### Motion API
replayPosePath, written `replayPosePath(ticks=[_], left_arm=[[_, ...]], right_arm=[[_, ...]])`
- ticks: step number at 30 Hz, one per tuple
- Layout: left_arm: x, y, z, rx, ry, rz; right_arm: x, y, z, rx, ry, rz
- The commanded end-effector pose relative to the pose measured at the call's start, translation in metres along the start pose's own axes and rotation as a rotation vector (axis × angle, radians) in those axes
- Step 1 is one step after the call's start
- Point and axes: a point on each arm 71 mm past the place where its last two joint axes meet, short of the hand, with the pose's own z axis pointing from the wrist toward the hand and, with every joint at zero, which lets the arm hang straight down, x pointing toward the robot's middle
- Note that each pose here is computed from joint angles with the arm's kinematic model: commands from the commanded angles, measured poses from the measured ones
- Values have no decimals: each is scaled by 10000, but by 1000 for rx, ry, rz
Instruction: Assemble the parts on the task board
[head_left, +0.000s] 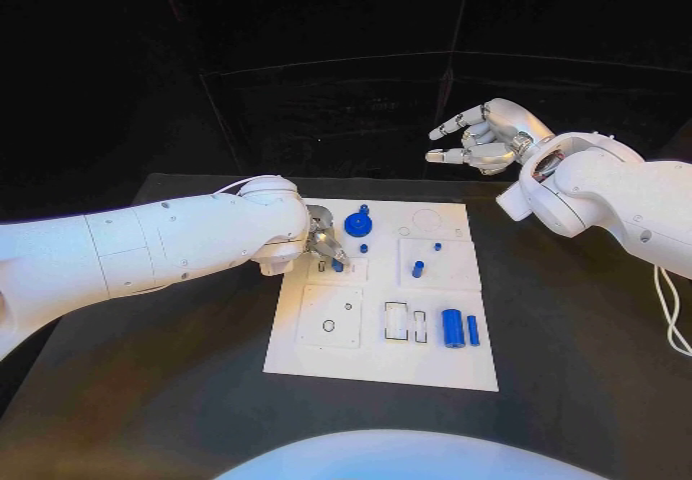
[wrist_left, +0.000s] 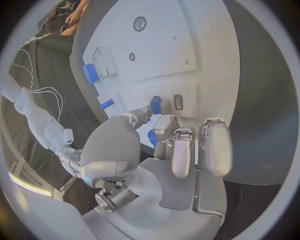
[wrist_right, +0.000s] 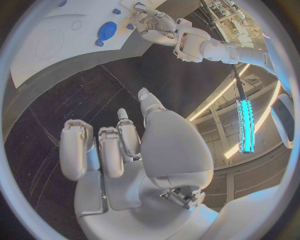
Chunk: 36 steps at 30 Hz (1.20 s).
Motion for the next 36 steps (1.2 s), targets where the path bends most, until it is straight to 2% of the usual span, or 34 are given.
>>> replayPosePath(ticks=[1,36], left_arm=[[33,15,15,-17,23,16],[25,-22,13,-2,-1,-1]], right_arm=[[-4,23,8,-16,4,-1],[4,26,16,-18,9,0]])
